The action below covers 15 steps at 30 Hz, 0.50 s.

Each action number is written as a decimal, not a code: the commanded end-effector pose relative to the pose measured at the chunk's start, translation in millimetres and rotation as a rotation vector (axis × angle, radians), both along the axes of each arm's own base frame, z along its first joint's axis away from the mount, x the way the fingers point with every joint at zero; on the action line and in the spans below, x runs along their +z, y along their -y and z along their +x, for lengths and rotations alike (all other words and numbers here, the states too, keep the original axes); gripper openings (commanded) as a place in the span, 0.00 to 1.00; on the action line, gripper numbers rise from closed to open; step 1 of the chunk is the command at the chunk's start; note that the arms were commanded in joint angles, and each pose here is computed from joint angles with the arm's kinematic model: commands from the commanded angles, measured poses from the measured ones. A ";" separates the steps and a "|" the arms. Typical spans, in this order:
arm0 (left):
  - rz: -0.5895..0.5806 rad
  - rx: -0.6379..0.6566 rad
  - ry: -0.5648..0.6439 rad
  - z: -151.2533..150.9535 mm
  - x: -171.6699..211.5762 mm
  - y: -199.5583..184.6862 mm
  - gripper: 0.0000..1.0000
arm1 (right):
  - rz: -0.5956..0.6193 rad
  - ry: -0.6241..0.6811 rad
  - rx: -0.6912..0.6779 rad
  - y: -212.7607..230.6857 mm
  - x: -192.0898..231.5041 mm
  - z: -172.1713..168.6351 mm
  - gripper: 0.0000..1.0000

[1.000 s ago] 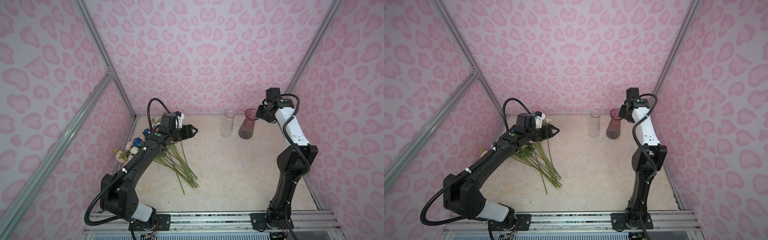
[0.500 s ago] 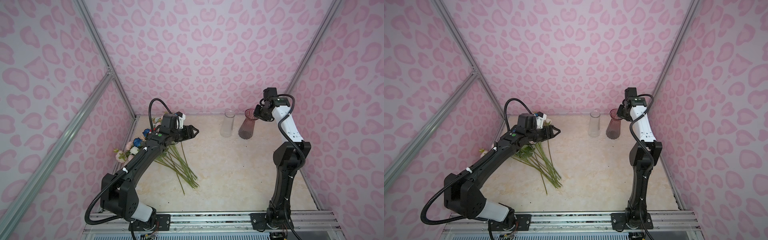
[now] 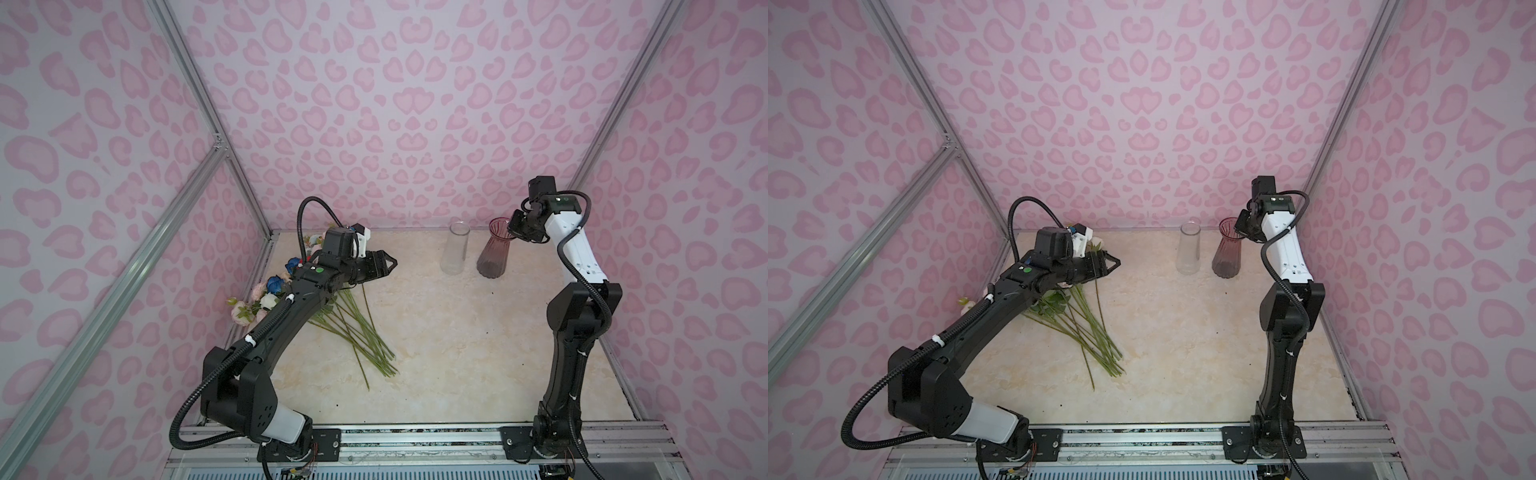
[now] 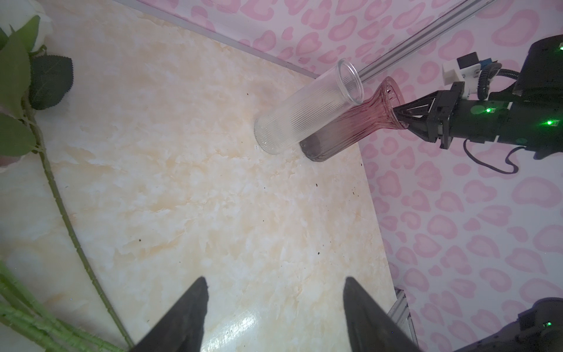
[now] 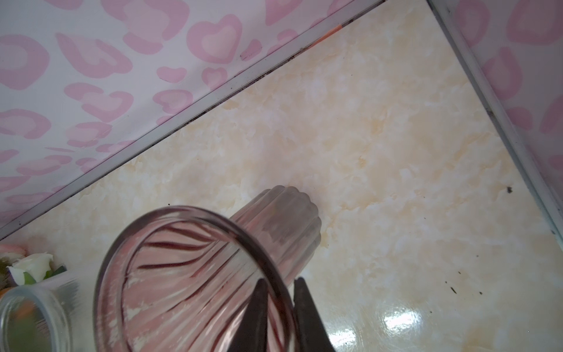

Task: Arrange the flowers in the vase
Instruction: 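Grasp the rim of the pink ribbed vase with the right gripper, then slide the pink vase with the right gripper nearer to the robot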

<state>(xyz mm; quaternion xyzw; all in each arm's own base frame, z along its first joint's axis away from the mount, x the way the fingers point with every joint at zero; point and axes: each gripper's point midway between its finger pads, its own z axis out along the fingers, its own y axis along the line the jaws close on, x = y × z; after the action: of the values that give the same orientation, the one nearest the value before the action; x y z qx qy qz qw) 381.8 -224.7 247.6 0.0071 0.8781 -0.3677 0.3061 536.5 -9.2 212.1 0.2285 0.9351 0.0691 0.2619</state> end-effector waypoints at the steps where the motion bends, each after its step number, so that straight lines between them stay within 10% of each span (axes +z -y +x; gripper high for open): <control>1: 0.000 -0.004 0.027 2.9 5.8 0.7 0.71 | -0.006 -0.034 0.007 -0.3 -7.7 -4.3 0.12; 15: 0.033 0.027 0.082 1.0 18.4 -9.6 0.70 | 0.099 0.042 0.011 -12.4 11.3 -14.6 0.00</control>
<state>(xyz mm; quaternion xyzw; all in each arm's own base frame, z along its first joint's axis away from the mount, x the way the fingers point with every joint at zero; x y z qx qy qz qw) 381.9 -216.3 261.0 0.0099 0.8736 -0.3517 0.3363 523.1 0.3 218.8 0.2341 0.9296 0.1066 0.2640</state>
